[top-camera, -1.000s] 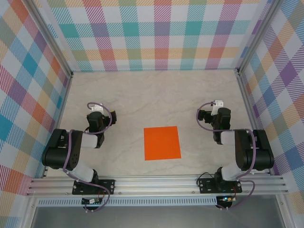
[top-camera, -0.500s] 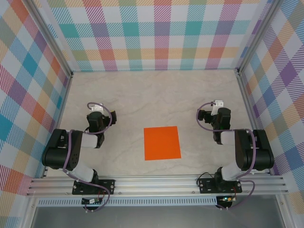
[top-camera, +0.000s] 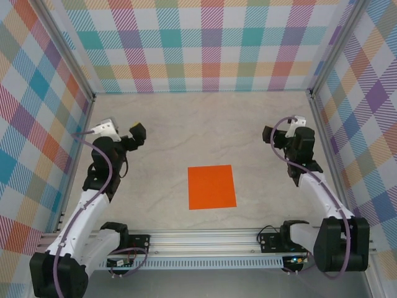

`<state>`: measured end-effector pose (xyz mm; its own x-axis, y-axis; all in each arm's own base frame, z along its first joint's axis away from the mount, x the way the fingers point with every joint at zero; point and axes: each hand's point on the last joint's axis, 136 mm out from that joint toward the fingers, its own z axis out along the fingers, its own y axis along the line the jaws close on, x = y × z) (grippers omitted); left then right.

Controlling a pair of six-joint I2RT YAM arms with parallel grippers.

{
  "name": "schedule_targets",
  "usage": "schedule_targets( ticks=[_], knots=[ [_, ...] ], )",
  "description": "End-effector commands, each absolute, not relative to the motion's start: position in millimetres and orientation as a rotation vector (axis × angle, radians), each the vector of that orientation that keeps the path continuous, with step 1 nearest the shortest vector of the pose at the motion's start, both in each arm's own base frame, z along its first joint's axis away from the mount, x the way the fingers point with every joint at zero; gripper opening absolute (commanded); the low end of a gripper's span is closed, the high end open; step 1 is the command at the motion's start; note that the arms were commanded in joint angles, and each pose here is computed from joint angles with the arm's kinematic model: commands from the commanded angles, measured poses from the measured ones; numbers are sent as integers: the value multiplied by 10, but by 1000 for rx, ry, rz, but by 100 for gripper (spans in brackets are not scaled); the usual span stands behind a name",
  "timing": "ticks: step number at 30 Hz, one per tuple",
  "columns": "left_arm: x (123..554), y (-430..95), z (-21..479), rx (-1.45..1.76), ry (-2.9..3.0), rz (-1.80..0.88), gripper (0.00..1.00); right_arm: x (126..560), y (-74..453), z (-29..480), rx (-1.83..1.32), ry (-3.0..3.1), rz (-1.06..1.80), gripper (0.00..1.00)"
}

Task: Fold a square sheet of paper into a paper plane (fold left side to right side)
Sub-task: Pick up the square sheet of paper from the bottom-center of the table.

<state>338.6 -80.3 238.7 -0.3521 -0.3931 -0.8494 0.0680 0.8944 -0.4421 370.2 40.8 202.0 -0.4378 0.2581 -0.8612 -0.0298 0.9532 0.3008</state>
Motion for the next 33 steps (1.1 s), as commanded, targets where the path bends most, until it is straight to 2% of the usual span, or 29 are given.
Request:
schedule_targets(
  ticks=[1,5,10,19,33],
  knots=[
    [2974,-1610,1654,-159,2262,-744,100,3262,851,1491,241,2319,519,100],
    [2577,-2387,1200,-12,2528,-855,100,2997,1457,1182,88,2507,555,100],
    [2316,-2857,888,52,2655,-870,100,2828,1880,853,-71,2698,446,100],
    [2170,-3035,526,-32,2755,-985,100,2858,2093,492,-157,2833,286,100],
    [2114,-2883,227,-72,2839,-848,100,2637,2317,58,-200,3008,214,100]
  ],
)
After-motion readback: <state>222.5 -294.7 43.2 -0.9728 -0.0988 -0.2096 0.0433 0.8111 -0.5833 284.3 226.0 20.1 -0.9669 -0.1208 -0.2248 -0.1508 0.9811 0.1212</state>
